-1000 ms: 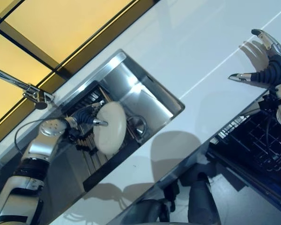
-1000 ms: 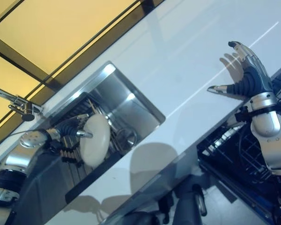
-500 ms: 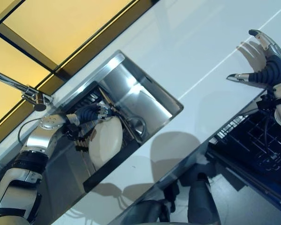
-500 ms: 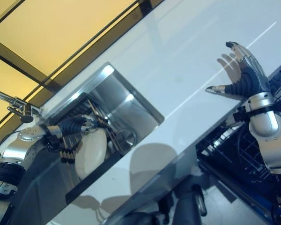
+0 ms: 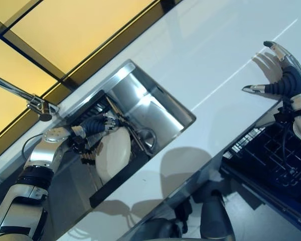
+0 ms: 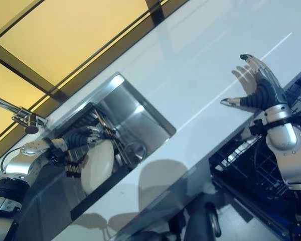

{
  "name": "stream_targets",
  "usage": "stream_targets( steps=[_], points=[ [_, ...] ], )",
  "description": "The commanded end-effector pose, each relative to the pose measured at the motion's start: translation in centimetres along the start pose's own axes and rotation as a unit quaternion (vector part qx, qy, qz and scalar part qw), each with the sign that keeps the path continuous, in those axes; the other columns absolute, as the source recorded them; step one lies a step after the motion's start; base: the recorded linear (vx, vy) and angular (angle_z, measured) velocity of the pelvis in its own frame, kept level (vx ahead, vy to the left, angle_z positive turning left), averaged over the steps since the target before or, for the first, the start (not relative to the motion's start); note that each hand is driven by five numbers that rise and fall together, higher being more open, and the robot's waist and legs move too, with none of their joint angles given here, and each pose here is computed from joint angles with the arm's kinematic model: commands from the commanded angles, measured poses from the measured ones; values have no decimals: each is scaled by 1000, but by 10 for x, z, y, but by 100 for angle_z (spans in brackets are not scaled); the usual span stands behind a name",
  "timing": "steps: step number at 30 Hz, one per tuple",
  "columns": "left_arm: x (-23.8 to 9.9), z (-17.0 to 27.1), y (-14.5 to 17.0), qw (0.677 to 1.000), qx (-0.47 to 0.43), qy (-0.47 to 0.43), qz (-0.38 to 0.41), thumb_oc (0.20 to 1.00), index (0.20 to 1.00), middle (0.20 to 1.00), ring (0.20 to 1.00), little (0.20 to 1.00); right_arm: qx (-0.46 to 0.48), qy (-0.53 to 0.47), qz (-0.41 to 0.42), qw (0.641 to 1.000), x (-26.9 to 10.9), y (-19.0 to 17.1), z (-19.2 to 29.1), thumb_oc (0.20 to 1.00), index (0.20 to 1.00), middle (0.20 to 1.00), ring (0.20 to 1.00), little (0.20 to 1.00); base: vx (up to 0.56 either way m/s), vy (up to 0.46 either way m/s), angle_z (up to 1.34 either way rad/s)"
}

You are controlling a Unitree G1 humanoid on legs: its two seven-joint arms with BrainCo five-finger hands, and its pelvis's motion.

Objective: Pick up plates and place into dishwasher.

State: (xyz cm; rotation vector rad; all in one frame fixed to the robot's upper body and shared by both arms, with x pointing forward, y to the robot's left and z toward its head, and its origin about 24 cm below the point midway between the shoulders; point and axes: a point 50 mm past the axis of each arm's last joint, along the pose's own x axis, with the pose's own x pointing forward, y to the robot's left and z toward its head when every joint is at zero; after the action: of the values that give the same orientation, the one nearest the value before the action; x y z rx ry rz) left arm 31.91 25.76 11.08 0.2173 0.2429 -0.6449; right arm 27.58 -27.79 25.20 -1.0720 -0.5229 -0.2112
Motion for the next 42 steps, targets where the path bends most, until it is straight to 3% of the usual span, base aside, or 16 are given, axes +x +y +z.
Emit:
stream_targets(
  steps=[1,8,10,13,17,25,42],
  points=[
    [21,-42,-101,955,-88,-31,-280,200,200,200,200,200,-23,-23,13,999,-12,-4,1,1000,1000,1000,1000,1000,0,0,0],
    [11,-53,-90,968,-39,21,-245,200,200,200,200,200,-18,-17,17,1000,-18,-1,-3,1000,1000,1000,1000,1000,9,-14,2],
    [5,-62,-75,978,51,85,-181,200,200,200,200,200,-15,-15,17,1000,-20,-1,-5,1000,1000,1000,1000,1000,-3,-51,1],
    [-11,-68,-47,956,218,176,-90,200,200,200,200,200,-11,-11,11,1000,-21,-5,-6,1000,1000,1000,1000,1000,-20,-69,3],
    [-32,-55,-21,927,306,212,-46,200,200,200,200,200,-8,-1,2,1000,-24,-10,-8,1000,1000,1000,1000,1000,-20,-77,6],
    [-34,-46,-28,940,268,190,-89,200,200,200,200,200,-9,9,9,1000,-26,-10,-10,1000,1000,1000,1000,1000,14,-26,-1],
    [-33,-35,-23,935,294,182,-77,200,200,200,200,200,-4,7,-1,1000,-23,-8,-10,1000,1000,1000,1000,1000,0,-6,-2]
  ],
)
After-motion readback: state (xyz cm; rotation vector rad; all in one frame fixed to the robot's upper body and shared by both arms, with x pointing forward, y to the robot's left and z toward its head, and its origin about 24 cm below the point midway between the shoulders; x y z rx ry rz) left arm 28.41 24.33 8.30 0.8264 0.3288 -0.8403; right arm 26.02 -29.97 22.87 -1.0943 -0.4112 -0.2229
